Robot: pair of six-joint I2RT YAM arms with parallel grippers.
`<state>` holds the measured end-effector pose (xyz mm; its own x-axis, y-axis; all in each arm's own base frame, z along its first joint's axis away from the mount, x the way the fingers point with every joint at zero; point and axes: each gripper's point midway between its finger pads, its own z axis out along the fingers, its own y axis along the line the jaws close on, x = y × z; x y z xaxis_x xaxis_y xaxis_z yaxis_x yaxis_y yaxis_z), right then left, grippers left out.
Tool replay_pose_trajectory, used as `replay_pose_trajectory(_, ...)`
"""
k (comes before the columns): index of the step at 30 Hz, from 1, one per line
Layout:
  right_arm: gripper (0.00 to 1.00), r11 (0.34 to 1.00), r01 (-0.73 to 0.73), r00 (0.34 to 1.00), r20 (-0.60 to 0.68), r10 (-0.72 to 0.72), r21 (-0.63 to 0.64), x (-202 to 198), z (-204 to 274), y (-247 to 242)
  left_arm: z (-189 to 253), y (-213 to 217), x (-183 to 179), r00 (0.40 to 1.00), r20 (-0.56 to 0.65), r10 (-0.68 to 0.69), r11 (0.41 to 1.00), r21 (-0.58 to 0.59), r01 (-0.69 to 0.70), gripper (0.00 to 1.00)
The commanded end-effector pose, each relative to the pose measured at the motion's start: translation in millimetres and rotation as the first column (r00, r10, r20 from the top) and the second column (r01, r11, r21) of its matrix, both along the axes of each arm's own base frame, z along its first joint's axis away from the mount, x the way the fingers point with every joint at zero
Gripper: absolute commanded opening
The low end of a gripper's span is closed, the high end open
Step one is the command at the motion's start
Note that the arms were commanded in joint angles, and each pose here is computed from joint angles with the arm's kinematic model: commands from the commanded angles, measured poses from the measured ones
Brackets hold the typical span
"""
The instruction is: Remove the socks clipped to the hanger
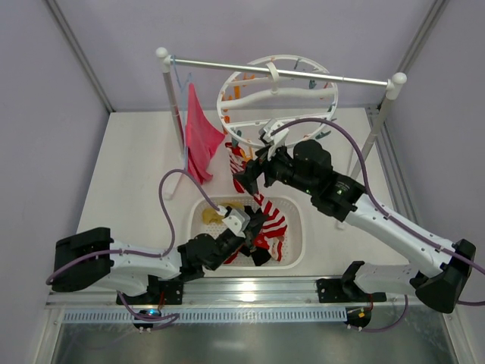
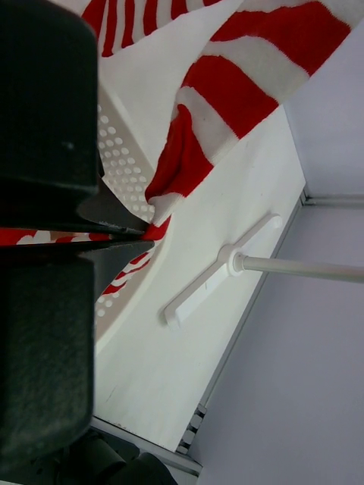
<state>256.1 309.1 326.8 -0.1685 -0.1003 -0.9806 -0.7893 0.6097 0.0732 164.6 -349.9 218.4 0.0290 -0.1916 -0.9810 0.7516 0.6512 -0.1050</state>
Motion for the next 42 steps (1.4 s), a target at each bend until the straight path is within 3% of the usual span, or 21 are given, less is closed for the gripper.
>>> replay_pose_trajectory(1,1.00,0.989,0.132,0.990,0.045,-0.135,0.064,15,23,-13,23,-7,-3,0.999,0.033,0.005,0.999,-0.054,-0.003,0.00)
replay_pose_trajectory(11,1.00,0.944,0.329,0.939,0.103,-0.329,0.016,31,19,-20,19,-16,-11,0.999,0.048,-0.019,1.000,-0.023,0.020,0.00)
replay_pose_trajectory(23,1.00,0.896,0.441,0.894,0.116,-0.433,-0.049,39,8,-22,22,-16,-15,0.999,0.048,-0.024,0.999,-0.032,0.026,0.00)
replay_pose_trajectory(31,0.99,0.828,0.556,0.827,0.151,-0.541,-0.077,55,4,-24,25,-12,-20,0.997,0.072,-0.034,0.999,-0.022,0.035,0.00)
replay_pose_trajectory(36,0.92,0.782,0.616,0.783,0.186,-0.593,-0.099,66,4,-29,27,-11,-24,0.996,0.075,-0.047,0.998,-0.027,0.049,0.00)
replay_pose_trajectory(39,0.82,0.756,0.647,0.757,0.199,-0.623,-0.095,70,4,-31,27,-10,-24,0.996,0.078,-0.048,0.998,-0.028,0.050,0.00)
replay_pose_trajectory(42,0.64,0.738,0.669,0.737,0.211,-0.642,-0.091,73,5,-34,26,-8,-24,0.996,0.079,-0.046,0.999,-0.024,0.048,0.00)
